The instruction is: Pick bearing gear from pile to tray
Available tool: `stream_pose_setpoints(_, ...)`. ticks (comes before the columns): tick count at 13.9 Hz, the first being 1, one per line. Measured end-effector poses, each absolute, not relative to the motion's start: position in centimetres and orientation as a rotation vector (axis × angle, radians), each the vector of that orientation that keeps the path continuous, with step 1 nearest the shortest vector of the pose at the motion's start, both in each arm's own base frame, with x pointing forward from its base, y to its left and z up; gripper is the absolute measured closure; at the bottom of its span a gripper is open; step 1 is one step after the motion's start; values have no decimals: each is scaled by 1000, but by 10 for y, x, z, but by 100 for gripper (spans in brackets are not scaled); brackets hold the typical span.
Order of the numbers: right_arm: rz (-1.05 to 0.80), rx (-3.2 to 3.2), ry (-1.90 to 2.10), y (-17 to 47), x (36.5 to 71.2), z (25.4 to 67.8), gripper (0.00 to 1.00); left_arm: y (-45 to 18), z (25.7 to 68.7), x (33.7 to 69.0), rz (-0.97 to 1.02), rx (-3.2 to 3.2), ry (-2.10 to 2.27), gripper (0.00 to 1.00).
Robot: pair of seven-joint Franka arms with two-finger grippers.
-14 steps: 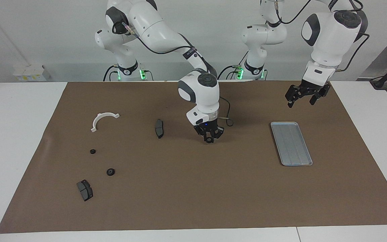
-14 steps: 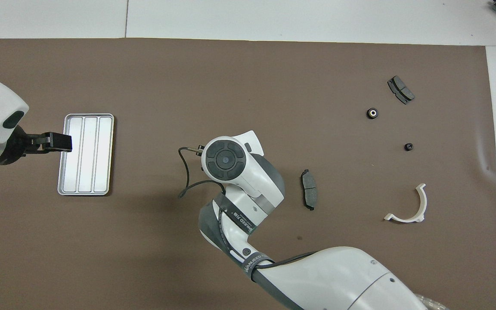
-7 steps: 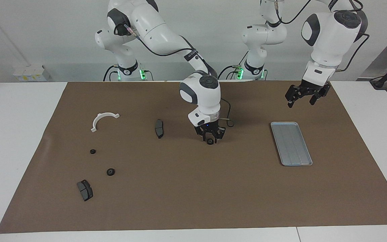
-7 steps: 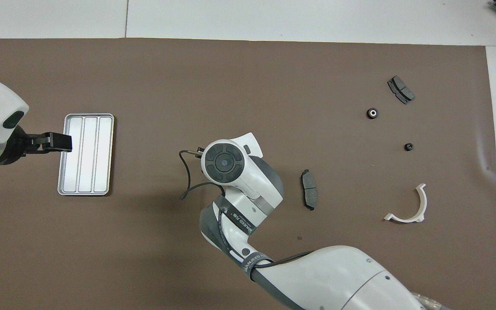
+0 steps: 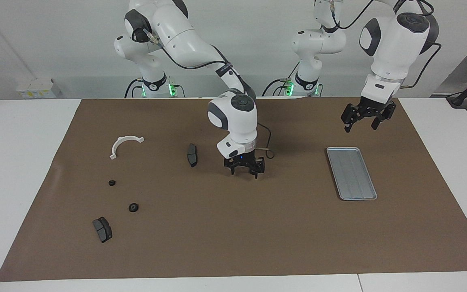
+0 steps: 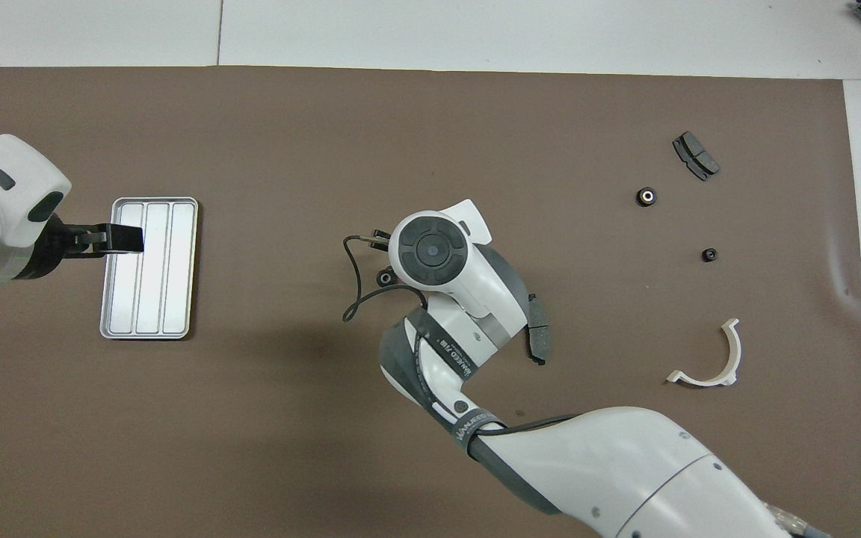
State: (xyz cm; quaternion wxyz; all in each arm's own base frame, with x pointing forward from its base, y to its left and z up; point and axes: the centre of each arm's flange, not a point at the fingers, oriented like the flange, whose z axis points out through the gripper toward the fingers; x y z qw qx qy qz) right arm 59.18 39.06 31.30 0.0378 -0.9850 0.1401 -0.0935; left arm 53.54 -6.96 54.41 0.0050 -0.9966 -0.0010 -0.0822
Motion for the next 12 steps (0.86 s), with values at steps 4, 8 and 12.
stream_pose_setpoints(4, -330, -3050, 356, 310, 623, 339, 0, -127, 512, 526, -316, -3147, -7, 0)
stream_pose_setpoints(8, -343, -3092, 241, 242, 644, 347, 0, -201, 477, 527, -443, -3206, -150, 0)
stream_pose_setpoints(12, -329, -3142, 111, 154, 668, 341, 0, -252, 442, 531, -521, -3256, -214, 0)
